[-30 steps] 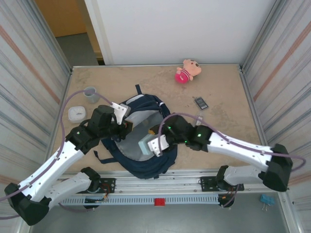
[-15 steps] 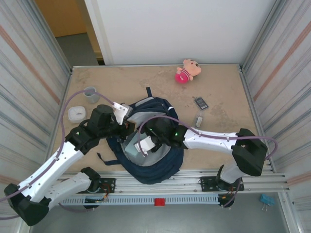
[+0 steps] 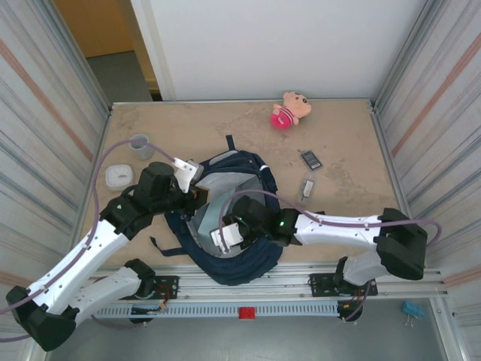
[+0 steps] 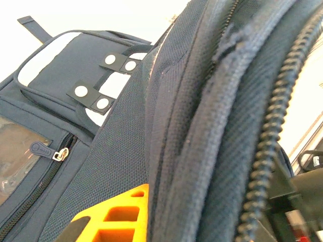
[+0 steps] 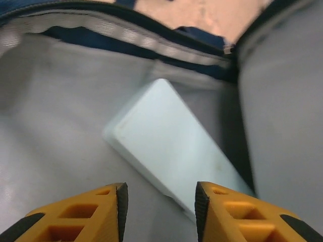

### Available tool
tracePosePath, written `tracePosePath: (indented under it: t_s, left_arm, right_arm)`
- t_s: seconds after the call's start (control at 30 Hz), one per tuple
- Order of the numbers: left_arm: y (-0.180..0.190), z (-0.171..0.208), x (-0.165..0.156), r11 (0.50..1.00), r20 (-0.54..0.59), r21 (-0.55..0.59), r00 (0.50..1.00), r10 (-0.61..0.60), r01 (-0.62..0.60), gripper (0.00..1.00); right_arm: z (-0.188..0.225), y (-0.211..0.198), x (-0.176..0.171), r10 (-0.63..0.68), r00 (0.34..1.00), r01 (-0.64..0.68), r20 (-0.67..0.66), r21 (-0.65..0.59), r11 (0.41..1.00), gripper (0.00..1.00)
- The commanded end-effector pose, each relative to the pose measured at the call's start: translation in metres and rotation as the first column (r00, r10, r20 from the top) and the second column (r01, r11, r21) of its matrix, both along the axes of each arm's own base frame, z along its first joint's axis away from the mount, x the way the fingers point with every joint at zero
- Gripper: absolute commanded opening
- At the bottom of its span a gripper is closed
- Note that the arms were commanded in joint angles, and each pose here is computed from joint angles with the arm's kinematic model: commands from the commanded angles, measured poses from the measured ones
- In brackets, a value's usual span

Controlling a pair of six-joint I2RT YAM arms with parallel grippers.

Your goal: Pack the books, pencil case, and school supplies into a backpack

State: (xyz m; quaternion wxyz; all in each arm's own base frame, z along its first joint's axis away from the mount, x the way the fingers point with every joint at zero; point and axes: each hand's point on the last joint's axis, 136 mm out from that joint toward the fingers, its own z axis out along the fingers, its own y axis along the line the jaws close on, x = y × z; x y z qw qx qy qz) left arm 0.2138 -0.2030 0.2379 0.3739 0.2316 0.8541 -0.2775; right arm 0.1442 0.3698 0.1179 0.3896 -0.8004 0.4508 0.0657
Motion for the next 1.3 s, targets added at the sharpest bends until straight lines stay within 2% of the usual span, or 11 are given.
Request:
tracePosePath:
  t_s: [0.0, 0.1, 0.23, 0.37, 0.5, 0.6, 0.77, 0.9, 0.97, 1.1, 1.27]
  left_arm:
    - [-0.011, 0.058, 0.01, 0.987, 0.154, -0.157, 0.988, 0.005, 0.019, 0.0]
    - [-0.013, 0.06, 0.01, 0.985, 0.156, -0.169, 0.988, -0.001, 0.028, 0.0]
    - [-0.015, 0.058, 0.01, 0.983, 0.152, -0.18, 0.988, -0.007, 0.035, 0.0]
    - [-0.015, 0.055, 0.01, 0.984, 0.146, -0.175, 0.989, -0.006, 0.032, 0.0]
    - [-0.009, 0.05, 0.013, 0.989, 0.151, -0.148, 0.988, 0.019, 0.004, 0.0]
    - [0.001, 0.043, 0.017, 0.993, 0.155, -0.105, 0.986, 0.069, -0.053, 0.0]
    - [0.011, 0.039, 0.021, 0.992, 0.161, -0.08, 0.98, 0.114, -0.102, 0.0]
    - [0.015, 0.036, 0.022, 0.989, 0.156, -0.075, 0.978, 0.138, -0.128, 0.0]
    - [0.016, 0.033, 0.023, 0.988, 0.149, -0.069, 0.978, 0.145, -0.136, 0.0]
    - [0.014, 0.03, 0.022, 0.988, 0.134, -0.077, 0.981, 0.14, -0.131, 0.0]
    - [0.012, 0.028, 0.021, 0.989, 0.125, -0.079, 0.983, 0.135, -0.126, 0.0]
  right_arm:
    - [-0.013, 0.011, -0.001, -0.018, 0.999, 0.019, -0.037, 0.02, 1.0, 0.39]
    - [-0.023, 0.023, 0.007, -0.027, 0.999, 0.028, -0.017, 0.043, 0.999, 0.39]
    - [-0.02, 0.048, 0.036, -0.118, 0.992, 0.109, 0.051, 0.152, 0.982, 0.39]
    - [-0.008, 0.063, 0.066, -0.207, 0.978, 0.187, 0.041, 0.283, 0.941, 0.4]
    - [-0.002, 0.058, 0.068, -0.206, 0.978, 0.184, 0.037, 0.31, 0.933, 0.49]
    - [0.009, 0.041, 0.052, -0.182, 0.983, 0.183, -0.032, 0.277, 0.943, 0.58]
    - [0.028, -0.007, 0.019, -0.171, 0.933, 0.239, -0.315, 0.19, 0.952, 0.62]
    - [0.046, -0.053, 0.019, -0.267, 0.822, 0.381, -0.502, 0.137, 0.914, 0.64]
    - [0.057, -0.076, 0.036, -0.355, 0.731, 0.509, -0.583, 0.119, 0.853, 0.67]
    - [0.073, -0.134, 0.089, -0.541, 0.473, 0.785, -0.696, 0.054, 0.617, 0.74]
    - [0.077, -0.195, 0.146, -0.6, 0.19, 0.929, -0.777, -0.056, 0.366, 0.74]
